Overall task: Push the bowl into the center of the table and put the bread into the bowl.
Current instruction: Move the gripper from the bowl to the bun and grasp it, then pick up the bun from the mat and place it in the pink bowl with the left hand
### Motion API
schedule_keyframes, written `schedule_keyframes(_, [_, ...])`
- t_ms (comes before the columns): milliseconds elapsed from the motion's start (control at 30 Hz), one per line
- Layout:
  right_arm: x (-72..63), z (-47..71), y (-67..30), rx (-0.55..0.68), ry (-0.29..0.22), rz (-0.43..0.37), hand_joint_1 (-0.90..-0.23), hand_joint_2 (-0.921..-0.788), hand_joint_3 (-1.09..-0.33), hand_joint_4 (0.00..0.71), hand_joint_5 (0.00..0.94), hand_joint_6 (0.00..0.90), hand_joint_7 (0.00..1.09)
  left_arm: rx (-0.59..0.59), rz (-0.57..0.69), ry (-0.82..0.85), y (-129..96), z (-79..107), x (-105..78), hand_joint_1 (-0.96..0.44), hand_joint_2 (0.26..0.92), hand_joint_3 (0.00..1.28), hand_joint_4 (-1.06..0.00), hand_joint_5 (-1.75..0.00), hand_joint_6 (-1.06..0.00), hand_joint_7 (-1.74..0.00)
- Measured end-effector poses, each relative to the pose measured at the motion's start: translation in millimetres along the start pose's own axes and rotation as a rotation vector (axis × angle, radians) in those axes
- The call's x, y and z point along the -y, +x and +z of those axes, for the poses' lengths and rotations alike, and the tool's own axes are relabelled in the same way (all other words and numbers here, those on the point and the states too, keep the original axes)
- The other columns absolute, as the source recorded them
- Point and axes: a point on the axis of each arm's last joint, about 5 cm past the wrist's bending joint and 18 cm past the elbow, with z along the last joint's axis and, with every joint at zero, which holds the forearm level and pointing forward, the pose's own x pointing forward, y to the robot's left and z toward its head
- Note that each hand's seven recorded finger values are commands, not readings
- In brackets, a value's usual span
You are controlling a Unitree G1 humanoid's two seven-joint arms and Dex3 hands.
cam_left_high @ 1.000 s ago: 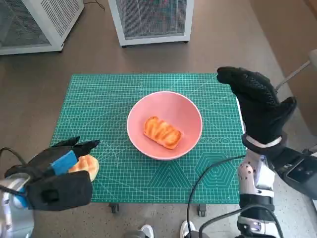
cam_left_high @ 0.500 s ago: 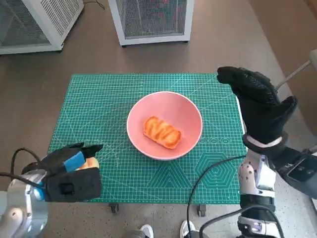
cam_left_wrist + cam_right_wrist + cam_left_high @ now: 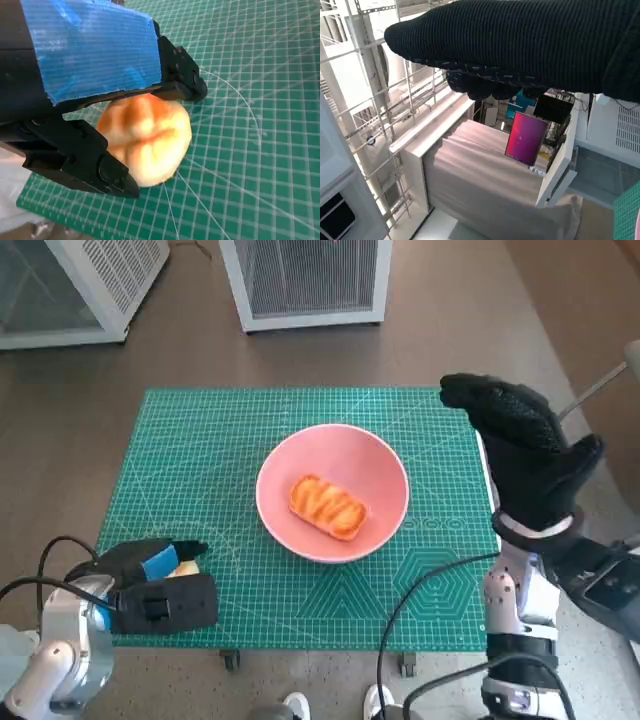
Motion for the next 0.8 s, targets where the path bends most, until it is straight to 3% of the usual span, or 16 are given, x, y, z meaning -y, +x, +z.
schedule_keyframes(33, [-0.1,0.1,0.1,0.000,0.000,0.001,-0.601,-0.921,-0.742,0.255,0.000,0.297,0.00,-0.004,0.004,0.006,0.6,-0.2,-0.4,0.03,0.891,0.11,-0.65,-0.77,-0.60,-0.81])
schedule_keyframes(133, [0.0,0.4,0.2,0.000,0.000,0.002,-0.601,-0.921,-0.743,0.254,0.000,0.297,0.00,-0.008,0.004,0.016,1.6,-0.6,-0.2,0.01,0.911,0.11,-0.66,-1.10,-0.58,-1.05])
schedule_keyframes(200, [0.4,0.5,0.0,-0.001,-0.001,0.001,-0.601,-0.921,-0.743,0.254,0.000,0.296,0.00,-0.006,0.003,0.019,1.7,-0.6,-0.1,0.01,0.914,0.10,-0.67,-1.16,-0.59,-1.10])
schedule_keyframes(467, [0.6,0.4,-0.1,-0.005,0.002,0.001,-0.602,-0.921,-0.743,0.250,0.000,0.295,0.00,-0.004,0.022,0.021,-0.5,-2.0,-3.7,0.00,0.916,0.08,-0.68,-1.15,-0.61,-1.21])
schedule_keyframes(800, [0.5,0.2,-0.1,-0.007,0.005,0.002,-0.608,-0.921,-0.741,0.245,0.000,0.295,0.00,0.025,0.080,0.000,-11.8,-1.2,-12.9,0.00,0.918,0.08,-0.70,-1.15,-0.60,-1.20])
